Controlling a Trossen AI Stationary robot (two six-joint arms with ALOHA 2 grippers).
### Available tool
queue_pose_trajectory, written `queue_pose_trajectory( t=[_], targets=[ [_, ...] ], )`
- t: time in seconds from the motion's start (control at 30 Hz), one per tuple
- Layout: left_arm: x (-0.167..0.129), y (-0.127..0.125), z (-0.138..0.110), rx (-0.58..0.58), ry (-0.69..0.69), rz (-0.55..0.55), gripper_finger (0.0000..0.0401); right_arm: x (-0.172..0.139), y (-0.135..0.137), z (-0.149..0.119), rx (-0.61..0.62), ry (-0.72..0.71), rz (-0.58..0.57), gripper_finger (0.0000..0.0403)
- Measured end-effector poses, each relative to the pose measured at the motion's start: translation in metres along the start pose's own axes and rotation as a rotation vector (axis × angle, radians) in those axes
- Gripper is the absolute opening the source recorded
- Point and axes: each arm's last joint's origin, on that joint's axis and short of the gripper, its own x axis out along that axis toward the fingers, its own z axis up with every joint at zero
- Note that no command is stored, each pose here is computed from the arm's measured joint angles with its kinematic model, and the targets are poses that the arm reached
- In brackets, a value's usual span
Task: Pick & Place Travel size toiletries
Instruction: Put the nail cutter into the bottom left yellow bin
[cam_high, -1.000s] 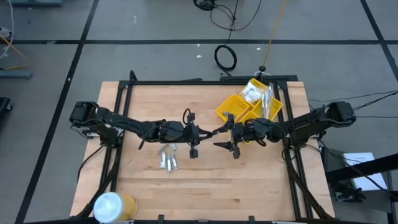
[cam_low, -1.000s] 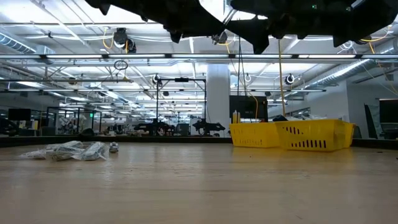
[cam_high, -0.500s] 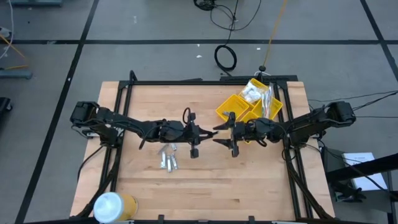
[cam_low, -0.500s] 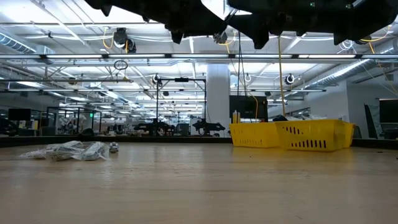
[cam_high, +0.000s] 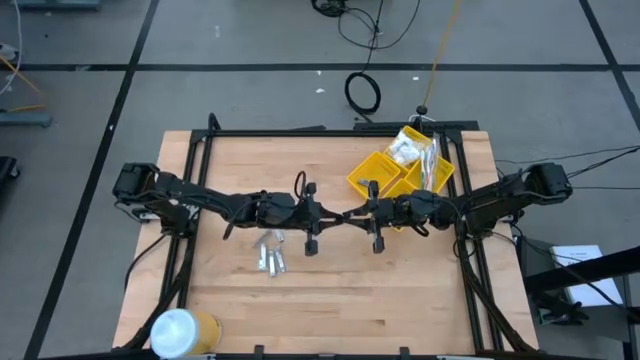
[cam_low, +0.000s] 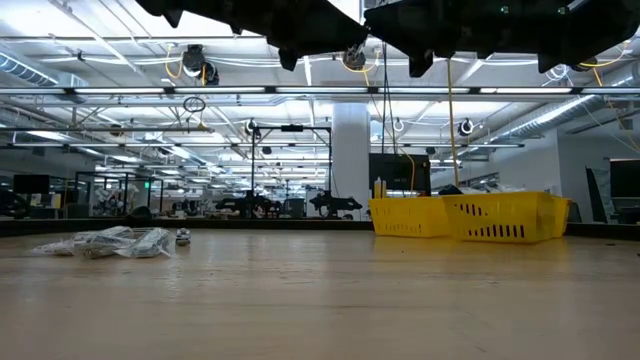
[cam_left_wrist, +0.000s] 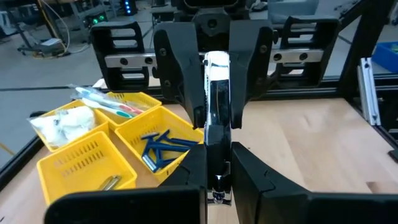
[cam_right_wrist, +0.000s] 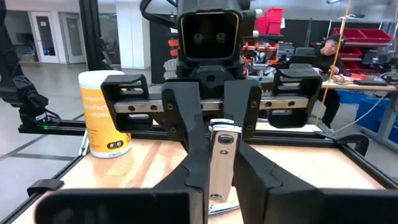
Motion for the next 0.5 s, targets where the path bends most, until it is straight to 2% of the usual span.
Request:
queue_pose_trajectory(
  t=[0.1,0.2,0.37,0.5],
  targets=[
    [0.0,0.0,0.0,-0.01,0.001,-0.008,0.0037,0.0,0.0,0.0,0.001,-0.001,0.001,0.0035],
    [0.0,0.0,0.001,-0.09,-0.005,0.001,0.0072,0.0,0.0,0.0,0.013,0.001,0.001,0.0035],
    [0.0,0.001,0.004,-0.178,-0.018,0.04,0.0165,0.0,-0.002,-0.006,0.008,0.056,-0.068,0.0035],
    [0.0,-0.003,0.017,-0.164,-0.062,0.029,0.025,-0.001,-0.007,-0.015,-0.015,0.157,-0.177,0.0035]
  ],
)
